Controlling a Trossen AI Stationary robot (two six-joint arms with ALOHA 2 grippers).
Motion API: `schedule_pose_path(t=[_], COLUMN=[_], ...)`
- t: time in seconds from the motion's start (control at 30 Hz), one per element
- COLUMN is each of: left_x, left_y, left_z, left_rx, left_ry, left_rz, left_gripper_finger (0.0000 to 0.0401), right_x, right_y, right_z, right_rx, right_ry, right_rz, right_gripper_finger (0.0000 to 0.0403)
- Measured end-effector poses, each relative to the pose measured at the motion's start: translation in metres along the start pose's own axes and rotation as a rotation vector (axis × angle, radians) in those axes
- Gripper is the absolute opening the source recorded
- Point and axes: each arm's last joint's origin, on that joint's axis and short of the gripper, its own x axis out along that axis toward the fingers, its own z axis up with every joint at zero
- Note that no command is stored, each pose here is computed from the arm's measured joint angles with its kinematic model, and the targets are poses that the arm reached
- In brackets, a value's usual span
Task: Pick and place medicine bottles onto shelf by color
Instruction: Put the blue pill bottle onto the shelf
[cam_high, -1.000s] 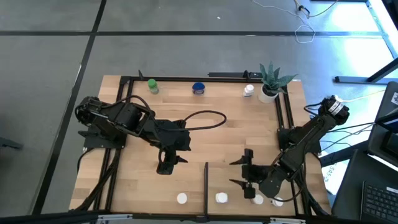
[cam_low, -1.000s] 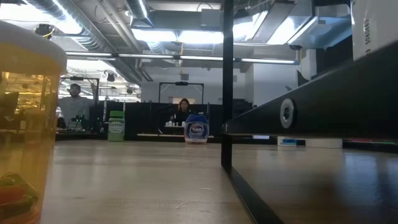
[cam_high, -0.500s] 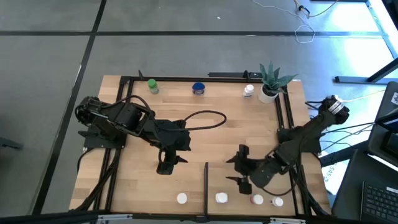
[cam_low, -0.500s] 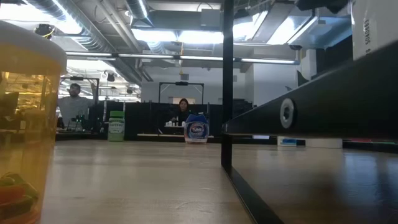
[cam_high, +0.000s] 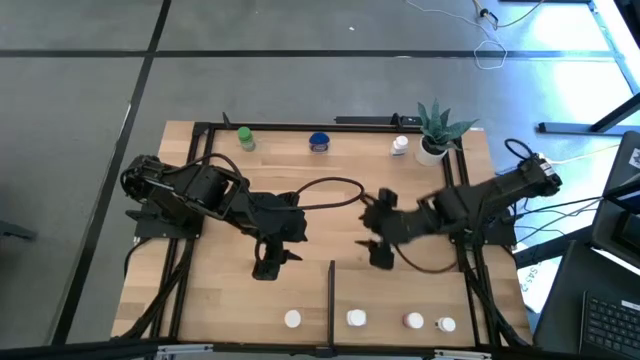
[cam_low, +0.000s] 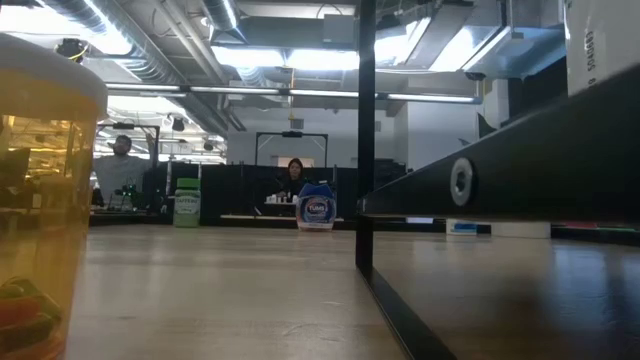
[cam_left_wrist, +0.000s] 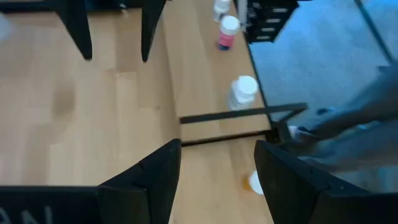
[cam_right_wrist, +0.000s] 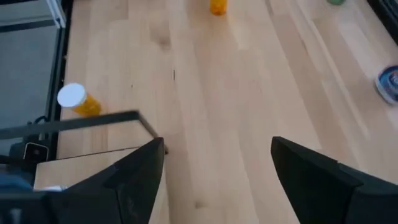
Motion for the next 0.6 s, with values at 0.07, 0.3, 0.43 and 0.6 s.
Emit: schedule_pose_path(t=[0.07, 0.3, 0.43, 0.6], left_x=[0.000, 0.000, -0.009, -0.020], left_y=[0.001, 0.007, 0.021, 0.036], left_z=[0.001, 0.000, -0.010, -0.012], left_rx=[0.001, -0.035, -0.076, -0.102], left_ry=[-0.012, -0.007, 0.080, 0.095], left_rz=[0.036, 0.116, 0.201, 0.253], left_gripper_finger=[0.0198, 0.0198, 0.0198, 0.0198], right_x=[0.001, 0.008, 0.011, 0.014], right_y=[-0.012, -0.056, -0.078, -0.104], right_z=[0.009, 0.026, 0.033, 0.041], right_rx=[-0.009, 0.036, 0.043, 0.035], right_ry=[-0.001, 0.010, -0.012, -0.043], right_rz=[0.008, -0.010, -0.055, -0.098], right_gripper_finger=[0.0296, 0.0296, 0.0296, 0.0296])
